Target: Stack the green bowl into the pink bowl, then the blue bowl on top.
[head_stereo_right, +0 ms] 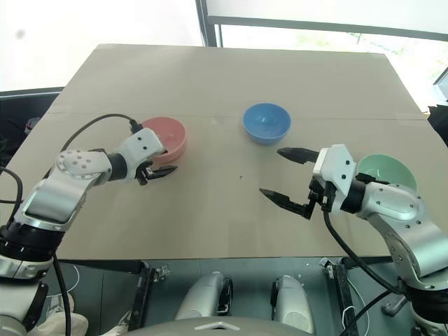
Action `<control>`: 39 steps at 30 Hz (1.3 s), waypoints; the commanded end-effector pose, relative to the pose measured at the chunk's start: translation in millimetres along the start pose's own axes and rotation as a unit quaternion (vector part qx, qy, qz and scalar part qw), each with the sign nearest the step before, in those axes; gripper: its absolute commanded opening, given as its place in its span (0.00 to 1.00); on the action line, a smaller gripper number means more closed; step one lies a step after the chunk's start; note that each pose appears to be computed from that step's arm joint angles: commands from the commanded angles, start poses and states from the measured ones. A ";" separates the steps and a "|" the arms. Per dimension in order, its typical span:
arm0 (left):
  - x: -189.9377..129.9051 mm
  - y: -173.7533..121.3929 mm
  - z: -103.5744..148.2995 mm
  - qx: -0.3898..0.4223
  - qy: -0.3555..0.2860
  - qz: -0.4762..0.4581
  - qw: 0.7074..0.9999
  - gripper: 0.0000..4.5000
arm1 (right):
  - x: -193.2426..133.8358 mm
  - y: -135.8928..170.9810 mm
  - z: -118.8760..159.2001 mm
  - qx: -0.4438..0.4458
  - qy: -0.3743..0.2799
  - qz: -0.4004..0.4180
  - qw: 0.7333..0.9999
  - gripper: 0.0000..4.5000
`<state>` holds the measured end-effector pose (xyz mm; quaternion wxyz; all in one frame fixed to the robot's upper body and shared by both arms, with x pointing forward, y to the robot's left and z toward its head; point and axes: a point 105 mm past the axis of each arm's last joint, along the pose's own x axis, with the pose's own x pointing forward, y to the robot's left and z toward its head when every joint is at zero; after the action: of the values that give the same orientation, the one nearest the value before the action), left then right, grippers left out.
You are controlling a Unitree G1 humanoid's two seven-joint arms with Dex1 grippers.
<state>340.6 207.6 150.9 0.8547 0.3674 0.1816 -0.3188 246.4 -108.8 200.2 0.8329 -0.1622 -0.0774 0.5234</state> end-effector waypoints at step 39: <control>4.0 -75.2 122.7 -0.001 -0.379 -0.263 0.887 0.78 | -110.7 -64.7 -67.3 -0.005 0.273 -0.367 0.889 1.00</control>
<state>303.7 67.5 171.6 0.7266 0.1772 -0.0158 -0.6636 272.5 -222.6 164.5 0.9488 -0.2492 0.0720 0.1800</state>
